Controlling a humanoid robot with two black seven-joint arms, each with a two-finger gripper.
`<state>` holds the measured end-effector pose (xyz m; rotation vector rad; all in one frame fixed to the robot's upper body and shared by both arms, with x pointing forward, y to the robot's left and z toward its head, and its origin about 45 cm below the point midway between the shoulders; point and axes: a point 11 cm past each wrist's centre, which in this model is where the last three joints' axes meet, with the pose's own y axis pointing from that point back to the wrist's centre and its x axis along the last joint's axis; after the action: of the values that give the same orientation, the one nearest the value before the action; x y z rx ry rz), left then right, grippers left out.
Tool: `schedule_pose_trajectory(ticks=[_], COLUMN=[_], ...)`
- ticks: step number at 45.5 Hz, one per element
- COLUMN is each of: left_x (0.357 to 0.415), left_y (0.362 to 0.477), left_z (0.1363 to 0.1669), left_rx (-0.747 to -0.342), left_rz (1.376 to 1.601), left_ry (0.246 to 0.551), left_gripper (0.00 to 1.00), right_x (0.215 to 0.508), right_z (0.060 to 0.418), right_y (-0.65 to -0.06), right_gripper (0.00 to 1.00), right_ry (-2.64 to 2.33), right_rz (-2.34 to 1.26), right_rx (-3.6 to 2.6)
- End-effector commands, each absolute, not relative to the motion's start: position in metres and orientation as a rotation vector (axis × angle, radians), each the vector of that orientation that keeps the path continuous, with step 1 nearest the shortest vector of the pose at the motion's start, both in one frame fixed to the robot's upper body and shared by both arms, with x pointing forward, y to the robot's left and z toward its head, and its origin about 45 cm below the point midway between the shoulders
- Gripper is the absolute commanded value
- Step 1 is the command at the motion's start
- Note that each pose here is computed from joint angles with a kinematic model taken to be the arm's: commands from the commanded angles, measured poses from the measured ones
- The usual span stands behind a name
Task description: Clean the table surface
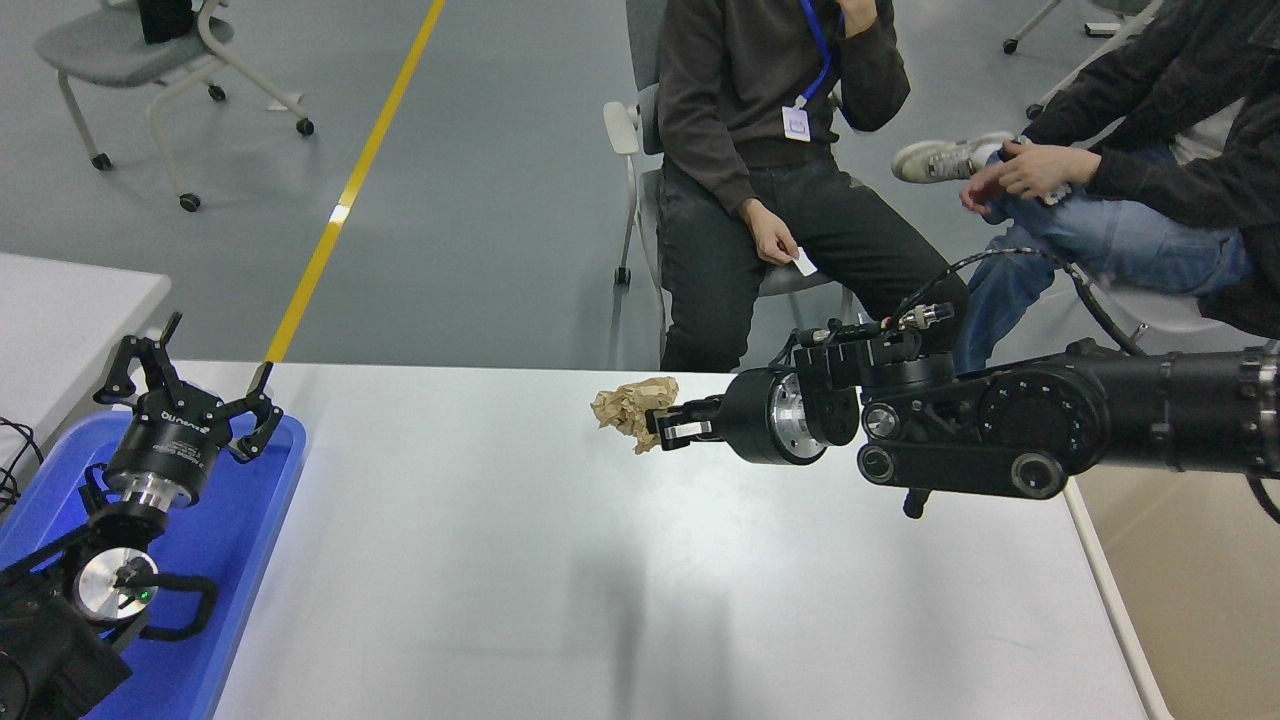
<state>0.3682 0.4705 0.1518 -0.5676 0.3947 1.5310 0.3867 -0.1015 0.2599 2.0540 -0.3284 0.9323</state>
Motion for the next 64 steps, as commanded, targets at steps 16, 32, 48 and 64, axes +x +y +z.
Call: schedule_pose_trajectory(ticks=[16,32,48,64], left_x=[0.3680,0.3679,0.3679,0.3679], left_y=[0.471,0.470,0.470,0.470], left_z=[0.1516,0.1514,0.1514,0.1514], left_rx=[-0.568,-0.567,-0.567,-0.567], left_rz=[1.532,1.531,1.531,1.531], left_ry=[0.395,0.395,0.395,0.395], left_gripper=[1.00,1.00,1.00,1.00], right_x=[0.400,0.399,0.375,0.341], right_z=[0.328,0.355,0.354,0.359], right_y=[-0.195,-0.278,-0.378,-0.458], right_gripper=[0.00,0.00,0.00,0.00], right_ry=[-0.563,-0.750,-0.981,-1.222], right_rz=[0.830,0.733,0.590,0.410], right_rx=[2.037,1.984,1.879,1.792])
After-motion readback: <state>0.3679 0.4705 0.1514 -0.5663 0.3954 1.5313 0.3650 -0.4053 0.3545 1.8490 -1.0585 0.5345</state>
